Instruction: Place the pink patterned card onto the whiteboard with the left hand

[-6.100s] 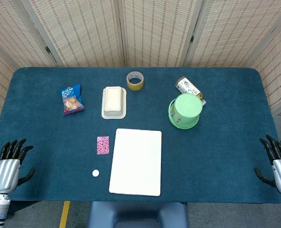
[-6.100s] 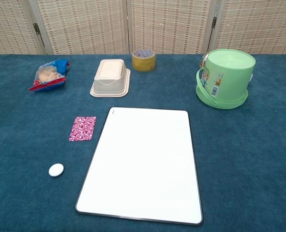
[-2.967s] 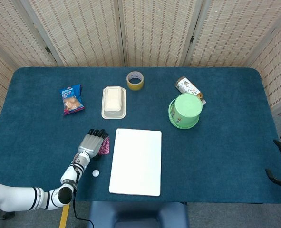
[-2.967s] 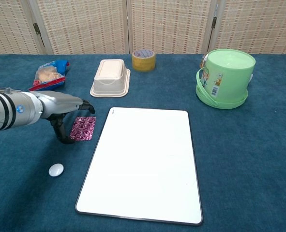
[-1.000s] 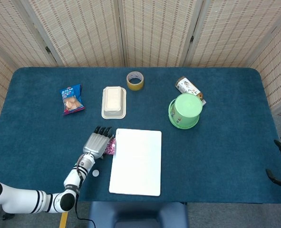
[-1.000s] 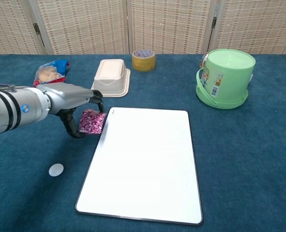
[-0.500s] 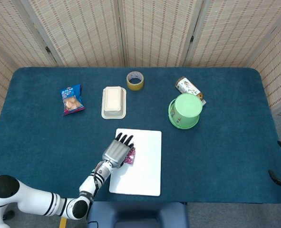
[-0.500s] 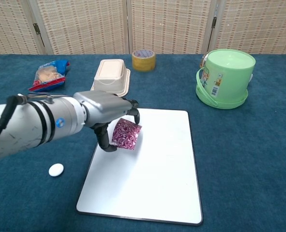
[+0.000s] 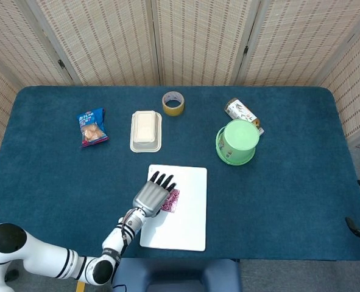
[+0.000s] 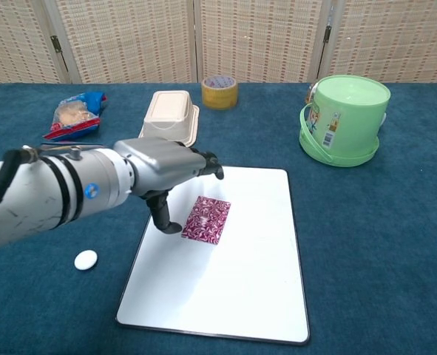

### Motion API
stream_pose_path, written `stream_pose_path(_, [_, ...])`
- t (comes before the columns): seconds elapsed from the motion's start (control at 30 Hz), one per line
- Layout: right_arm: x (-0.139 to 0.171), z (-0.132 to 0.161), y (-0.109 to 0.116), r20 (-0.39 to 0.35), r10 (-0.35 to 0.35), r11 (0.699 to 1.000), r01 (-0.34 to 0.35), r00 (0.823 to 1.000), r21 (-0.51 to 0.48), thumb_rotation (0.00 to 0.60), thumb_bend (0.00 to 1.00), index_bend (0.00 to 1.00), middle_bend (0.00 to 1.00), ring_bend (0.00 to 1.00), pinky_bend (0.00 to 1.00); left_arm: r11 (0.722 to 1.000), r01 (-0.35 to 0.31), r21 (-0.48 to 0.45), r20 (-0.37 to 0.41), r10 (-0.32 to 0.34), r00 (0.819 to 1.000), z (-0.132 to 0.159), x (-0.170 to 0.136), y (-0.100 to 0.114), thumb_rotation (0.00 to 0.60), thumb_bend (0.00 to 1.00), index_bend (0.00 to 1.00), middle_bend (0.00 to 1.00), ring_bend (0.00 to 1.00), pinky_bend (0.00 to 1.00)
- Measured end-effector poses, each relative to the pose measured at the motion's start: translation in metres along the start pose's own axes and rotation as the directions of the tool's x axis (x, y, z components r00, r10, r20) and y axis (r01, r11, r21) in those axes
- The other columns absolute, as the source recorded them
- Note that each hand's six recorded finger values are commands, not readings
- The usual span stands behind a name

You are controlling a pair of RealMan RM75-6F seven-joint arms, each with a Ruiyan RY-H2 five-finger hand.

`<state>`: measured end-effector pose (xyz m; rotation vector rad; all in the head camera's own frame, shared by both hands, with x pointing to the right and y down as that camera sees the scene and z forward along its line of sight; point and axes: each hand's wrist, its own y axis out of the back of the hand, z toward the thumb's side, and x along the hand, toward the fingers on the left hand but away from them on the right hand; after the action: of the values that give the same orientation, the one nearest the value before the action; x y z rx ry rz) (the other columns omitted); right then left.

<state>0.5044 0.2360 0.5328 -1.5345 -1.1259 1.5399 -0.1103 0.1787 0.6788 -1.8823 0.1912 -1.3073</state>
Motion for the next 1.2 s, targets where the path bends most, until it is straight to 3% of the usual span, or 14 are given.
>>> stream_pose_path(0.23, [-0.001,0.004,0.000,-0.013,-0.003,1.000,0.003,1.000,-0.001,0.600,0.31,0.07,0.06,0.08,0.00,0.999,-0.050,0.009,-0.021,0.050,0.999,-0.028,-0.024,-0.002,0.600,0.35,0.26,0.04,0.00,0.00])
stream_pose_path(0.5, [-0.002,0.010,0.001,-0.027,-0.003,1.000,0.003,1.000,0.001,0.600,0.31,0.07,0.06,0.08,0.00,0.996,-0.079,0.032,-0.036,0.080,0.996,-0.057,-0.059,-0.018,0.600,0.38,0.29,0.06,0.00,0.00])
stream_pose_path(0.9, [-0.004,0.015,0.000,-0.036,0.000,1.000,0.000,0.999,0.004,0.600,0.31,0.07,0.06,0.08,0.00,0.995,-0.087,0.052,-0.005,0.087,0.996,-0.067,-0.103,-0.051,0.600,0.38,0.32,0.07,0.00,0.00])
stream_pose_path(1.2, [-0.004,0.017,0.000,-0.039,0.000,1.000,0.001,0.999,0.004,0.600,0.31,0.07,0.06,0.08,0.00,0.997,-0.054,0.062,-0.001,0.054,0.999,-0.066,-0.105,-0.073,0.600,0.37,0.35,0.07,0.00,0.00])
